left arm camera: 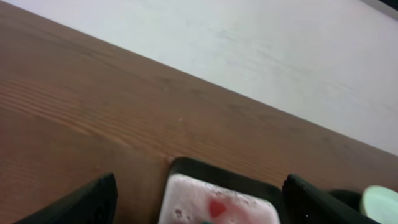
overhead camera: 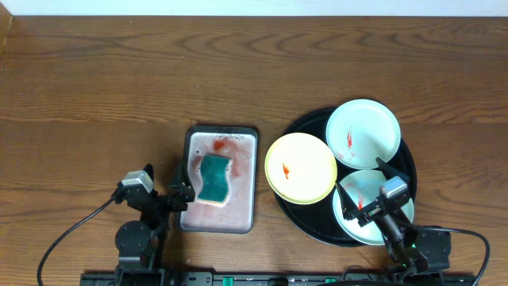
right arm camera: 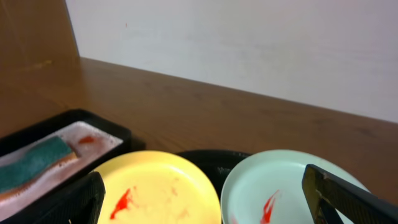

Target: Clean dirty plates on tray and stack at the side

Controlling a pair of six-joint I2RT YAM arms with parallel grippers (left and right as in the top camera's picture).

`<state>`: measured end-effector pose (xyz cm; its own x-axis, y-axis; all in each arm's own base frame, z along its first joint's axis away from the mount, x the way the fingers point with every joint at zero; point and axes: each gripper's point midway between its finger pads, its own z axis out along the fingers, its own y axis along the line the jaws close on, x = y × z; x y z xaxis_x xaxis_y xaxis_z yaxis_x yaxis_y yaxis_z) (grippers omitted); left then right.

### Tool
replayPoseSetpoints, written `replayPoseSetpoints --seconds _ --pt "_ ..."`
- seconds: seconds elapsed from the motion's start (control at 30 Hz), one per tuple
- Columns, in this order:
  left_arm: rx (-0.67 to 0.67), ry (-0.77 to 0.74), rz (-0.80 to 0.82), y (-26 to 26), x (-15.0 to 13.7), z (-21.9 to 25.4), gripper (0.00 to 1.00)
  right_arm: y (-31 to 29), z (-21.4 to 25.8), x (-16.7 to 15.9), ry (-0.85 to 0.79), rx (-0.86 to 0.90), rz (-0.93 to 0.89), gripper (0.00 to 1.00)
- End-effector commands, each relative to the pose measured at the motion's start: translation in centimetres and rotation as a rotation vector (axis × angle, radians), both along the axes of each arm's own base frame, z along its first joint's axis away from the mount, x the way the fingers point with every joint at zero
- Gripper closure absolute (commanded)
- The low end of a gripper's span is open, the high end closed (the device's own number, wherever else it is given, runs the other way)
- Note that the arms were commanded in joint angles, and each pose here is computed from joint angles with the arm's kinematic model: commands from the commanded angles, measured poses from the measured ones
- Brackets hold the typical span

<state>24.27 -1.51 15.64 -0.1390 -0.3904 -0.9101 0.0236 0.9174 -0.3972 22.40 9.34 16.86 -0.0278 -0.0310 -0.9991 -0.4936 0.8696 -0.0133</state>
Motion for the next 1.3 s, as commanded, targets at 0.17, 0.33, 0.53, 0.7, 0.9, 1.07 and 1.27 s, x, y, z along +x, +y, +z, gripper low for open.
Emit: replayPoseSetpoints --seconds 0.17,0.33,0.53,0.7,0.9,1.07,1.27 --pt "0.011 0.093 -0.049 -0.8 0.1 8.4 0.15 0.2 8.7 0.1 0.02 0.011 0.008 0.01" --pt "-0.011 0.391 -0.163 -2.8 1.6 9.5 0.14 0.6 9.7 2.1 0.301 -0.02 0.017 0.01" --pt "-0.048 0.823 -0.18 -3.2 2.4 7.4 0.15 1.6 10.3 5.1 0.679 -0.024 0.041 0.01" --pt "-0.096 1.03 -0.211 -3.9 2.2 4.1 0.15 3.6 11.3 7.0 0.808 0.012 0.145 0.01" --pt "-0.174 1.18 -0.38 -7.0 1.3 1.8 0.2 4.9 10.4 7.5 0.898 0.078 0.212 0.01" --pt "0.101 1.301 -0.355 -7.2 -0.2 -1.3 0.2 4.0 8.7 6.6 0.957 0.013 0.162 0.01" --pt "0.383 1.314 -0.088 -5.3 0.2 -5.0 0.2 2.6 5.7 4.3 1.09 -0.105 0.055 0.01"
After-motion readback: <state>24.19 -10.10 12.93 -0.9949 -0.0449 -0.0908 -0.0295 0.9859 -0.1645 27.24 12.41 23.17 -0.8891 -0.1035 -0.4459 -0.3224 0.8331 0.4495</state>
